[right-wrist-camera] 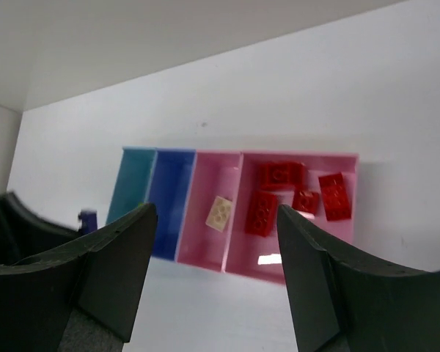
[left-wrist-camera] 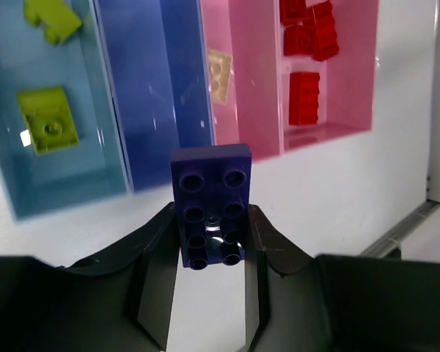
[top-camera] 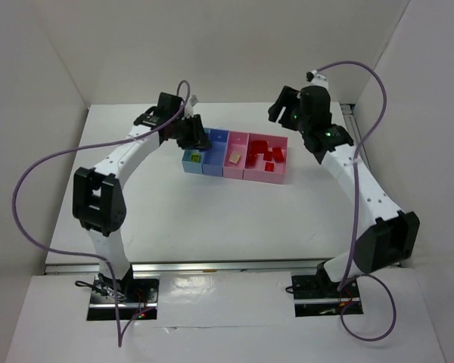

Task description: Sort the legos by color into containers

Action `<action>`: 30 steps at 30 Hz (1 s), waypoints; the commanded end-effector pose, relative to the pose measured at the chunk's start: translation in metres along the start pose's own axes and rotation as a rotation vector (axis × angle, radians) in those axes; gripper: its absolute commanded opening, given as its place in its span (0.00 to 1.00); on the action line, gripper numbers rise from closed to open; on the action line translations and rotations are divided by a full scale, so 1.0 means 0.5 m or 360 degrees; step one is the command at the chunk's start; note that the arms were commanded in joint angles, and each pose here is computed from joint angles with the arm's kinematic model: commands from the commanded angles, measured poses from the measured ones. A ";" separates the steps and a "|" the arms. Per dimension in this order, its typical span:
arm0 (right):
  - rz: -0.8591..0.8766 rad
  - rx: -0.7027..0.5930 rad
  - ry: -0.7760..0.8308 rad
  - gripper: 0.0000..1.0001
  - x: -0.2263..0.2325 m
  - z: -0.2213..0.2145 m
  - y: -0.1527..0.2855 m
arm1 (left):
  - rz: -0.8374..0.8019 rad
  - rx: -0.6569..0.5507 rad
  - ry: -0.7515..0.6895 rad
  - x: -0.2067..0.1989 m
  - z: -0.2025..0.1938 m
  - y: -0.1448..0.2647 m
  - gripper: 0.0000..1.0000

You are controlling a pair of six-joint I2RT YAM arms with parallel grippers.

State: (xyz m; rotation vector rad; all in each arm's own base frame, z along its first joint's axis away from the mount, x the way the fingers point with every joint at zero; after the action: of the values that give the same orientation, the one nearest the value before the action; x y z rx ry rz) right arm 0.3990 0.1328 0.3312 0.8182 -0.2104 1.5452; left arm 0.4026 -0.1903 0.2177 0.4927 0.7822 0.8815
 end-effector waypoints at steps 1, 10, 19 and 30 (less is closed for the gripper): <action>-0.0135 0.0050 0.0012 0.74 -0.060 -0.027 0.049 | 0.0082 0.0040 -0.0079 0.023 0.017 -0.058 0.00; -0.0293 0.0166 0.0007 0.81 -0.121 -0.052 0.076 | 0.0137 0.0139 -0.0042 0.044 0.036 -0.163 0.43; -0.0326 0.0141 0.0040 0.97 -0.130 -0.041 0.078 | 0.0094 0.0131 -0.0166 0.019 0.059 -0.135 0.95; -0.0681 -0.0043 -0.0082 1.00 -0.189 -0.034 0.074 | -0.0145 -0.0021 -0.0313 -0.121 0.049 0.069 0.86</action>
State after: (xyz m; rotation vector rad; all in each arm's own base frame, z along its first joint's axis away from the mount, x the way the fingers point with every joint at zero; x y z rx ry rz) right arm 0.3529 0.0752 0.2753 0.8576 -0.0510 1.2274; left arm 0.4094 -0.2227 0.2352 0.5871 0.7048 0.7840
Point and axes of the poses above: each gripper's point midway between its finger pads, its own y axis back along the fingers, its own x axis along the line the jaws close on, z = x × y, the point moved 5 cm from there along y, back along the fingers, and after that the axes turned 14 degrees about -y, right-handed, at the moved point
